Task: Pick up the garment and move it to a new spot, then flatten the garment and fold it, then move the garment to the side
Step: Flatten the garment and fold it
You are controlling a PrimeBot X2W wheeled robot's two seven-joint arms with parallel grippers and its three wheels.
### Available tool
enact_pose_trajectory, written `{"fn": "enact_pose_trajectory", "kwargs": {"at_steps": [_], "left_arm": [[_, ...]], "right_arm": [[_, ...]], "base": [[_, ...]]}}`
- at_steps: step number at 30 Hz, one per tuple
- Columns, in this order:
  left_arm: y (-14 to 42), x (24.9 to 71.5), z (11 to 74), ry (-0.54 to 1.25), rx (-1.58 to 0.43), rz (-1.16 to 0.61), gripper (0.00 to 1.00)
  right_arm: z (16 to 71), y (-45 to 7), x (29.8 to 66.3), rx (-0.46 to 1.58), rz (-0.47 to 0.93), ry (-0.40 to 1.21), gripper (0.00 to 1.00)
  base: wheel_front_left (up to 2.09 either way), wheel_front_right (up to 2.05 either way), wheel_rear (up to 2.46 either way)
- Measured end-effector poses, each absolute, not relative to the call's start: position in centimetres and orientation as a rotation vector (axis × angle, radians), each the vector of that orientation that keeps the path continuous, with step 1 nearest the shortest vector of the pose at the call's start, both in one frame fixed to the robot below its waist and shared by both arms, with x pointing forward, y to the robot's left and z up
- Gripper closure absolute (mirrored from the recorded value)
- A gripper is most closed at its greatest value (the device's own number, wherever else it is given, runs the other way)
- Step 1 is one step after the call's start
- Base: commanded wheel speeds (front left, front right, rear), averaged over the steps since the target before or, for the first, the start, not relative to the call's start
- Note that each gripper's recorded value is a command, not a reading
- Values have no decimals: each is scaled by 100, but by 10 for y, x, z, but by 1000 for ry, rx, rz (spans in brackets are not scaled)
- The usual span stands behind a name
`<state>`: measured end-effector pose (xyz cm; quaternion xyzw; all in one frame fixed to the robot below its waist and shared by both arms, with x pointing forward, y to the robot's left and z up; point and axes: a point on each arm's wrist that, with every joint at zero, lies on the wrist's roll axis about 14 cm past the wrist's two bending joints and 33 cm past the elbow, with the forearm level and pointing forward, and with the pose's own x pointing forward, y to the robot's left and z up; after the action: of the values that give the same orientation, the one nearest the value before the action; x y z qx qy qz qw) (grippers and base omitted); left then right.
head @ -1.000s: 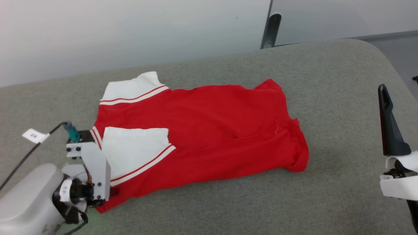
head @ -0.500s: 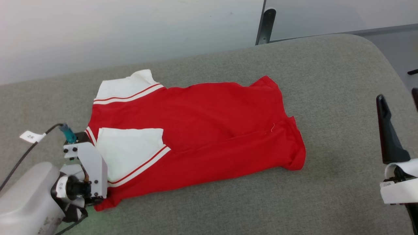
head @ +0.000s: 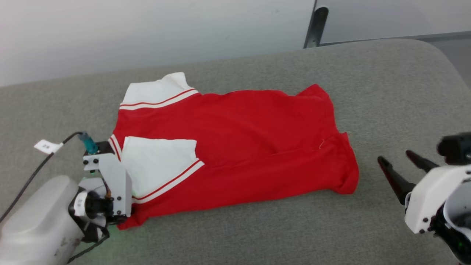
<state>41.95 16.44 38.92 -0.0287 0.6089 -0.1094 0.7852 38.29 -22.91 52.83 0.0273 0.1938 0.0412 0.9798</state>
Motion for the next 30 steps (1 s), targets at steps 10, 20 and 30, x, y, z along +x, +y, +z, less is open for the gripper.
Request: {"fn": "enact_pose_trajectory", "kwargs": {"at_steps": [10,20,30], "left_arm": [[158,423,389,1298,-56,-262,100],[155,433,382,1299,-68,-277,100],[155,437,375,1301,-115,-277,100]], "right_arm": [[458,-216,404,57,143,780,0],[397,-199,414,94,175,1032,0],[383,-195,431,62,197,1086,100]], "base": [[0,0,0],[0,0,0],[0,0,0]]}}
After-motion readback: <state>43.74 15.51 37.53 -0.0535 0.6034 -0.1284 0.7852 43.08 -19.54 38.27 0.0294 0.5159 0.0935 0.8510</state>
